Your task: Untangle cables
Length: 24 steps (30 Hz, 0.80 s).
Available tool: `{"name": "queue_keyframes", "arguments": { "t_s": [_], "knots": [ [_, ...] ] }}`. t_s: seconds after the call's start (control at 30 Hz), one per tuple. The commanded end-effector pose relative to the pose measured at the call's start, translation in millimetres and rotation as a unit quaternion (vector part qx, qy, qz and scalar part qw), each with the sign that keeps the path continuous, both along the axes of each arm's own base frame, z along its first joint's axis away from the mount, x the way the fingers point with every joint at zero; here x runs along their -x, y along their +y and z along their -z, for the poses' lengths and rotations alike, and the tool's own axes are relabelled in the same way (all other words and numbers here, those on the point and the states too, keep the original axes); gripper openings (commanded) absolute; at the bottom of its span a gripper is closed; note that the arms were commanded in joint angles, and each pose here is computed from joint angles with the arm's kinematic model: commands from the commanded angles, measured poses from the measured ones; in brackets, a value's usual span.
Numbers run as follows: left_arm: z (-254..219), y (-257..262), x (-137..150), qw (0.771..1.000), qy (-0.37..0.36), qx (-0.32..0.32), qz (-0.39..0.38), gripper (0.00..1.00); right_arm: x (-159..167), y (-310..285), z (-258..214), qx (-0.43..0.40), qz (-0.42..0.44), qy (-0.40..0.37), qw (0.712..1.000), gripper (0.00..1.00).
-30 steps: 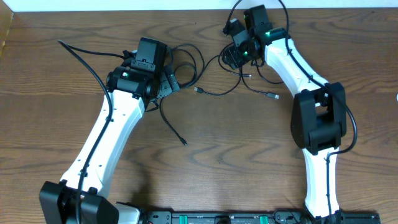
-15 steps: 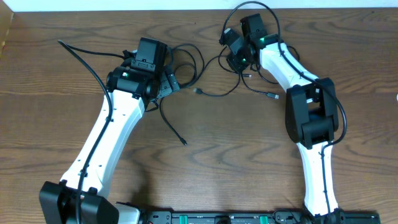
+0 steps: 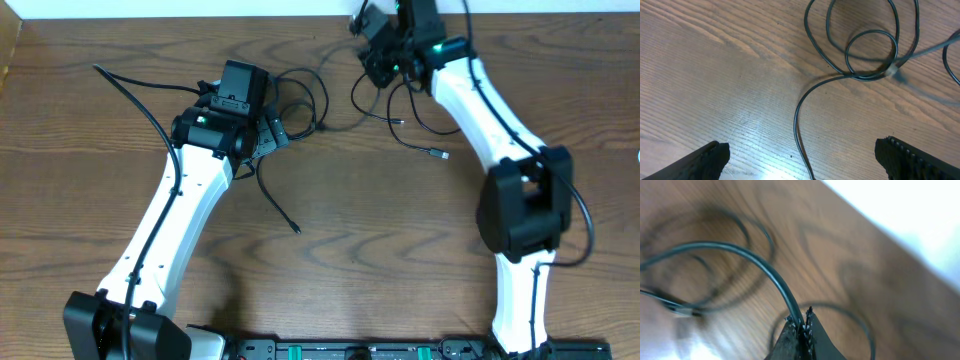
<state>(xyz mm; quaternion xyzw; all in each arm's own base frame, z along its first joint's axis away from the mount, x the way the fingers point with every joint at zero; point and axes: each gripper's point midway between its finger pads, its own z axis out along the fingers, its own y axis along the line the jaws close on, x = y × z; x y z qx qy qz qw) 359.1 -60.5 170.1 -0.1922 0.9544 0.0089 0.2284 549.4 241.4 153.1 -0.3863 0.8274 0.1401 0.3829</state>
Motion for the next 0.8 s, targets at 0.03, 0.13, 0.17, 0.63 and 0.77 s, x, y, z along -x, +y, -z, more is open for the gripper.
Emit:
{"name": "queue_keyframes", "arguments": {
  "t_s": [0.03, 0.13, 0.17, 0.63, 0.77],
  "knots": [
    [-6.7, 2.1, -0.2, 1.0, -0.009, 0.003, -0.008, 1.0, 24.7, 36.9, -56.3, -0.076, -0.096, -0.031, 0.992, 0.01],
    [-6.7, 2.1, -0.2, 1.0, -0.009, 0.003, -0.008, 1.0, 29.8, 49.3, -50.8, -0.085, -0.114, -0.025, 0.99, 0.01],
    [-6.7, 2.1, -0.2, 1.0, -0.009, 0.003, -0.008, 1.0, 30.9, 52.9, -46.4, -0.084, -0.117, -0.021, 0.989, 0.01],
    [-6.7, 2.1, -0.2, 1.0, -0.009, 0.003, -0.008, 1.0, 111.0, 106.5, 46.5, -0.091, -0.169, 0.197, 0.961, 0.23],
    [-6.7, 2.1, -0.2, 1.0, -0.009, 0.003, -0.008, 1.0, 94.5, 88.7, 56.0, -0.055, -0.13, 0.182, 0.973, 0.52]
  ]
}}
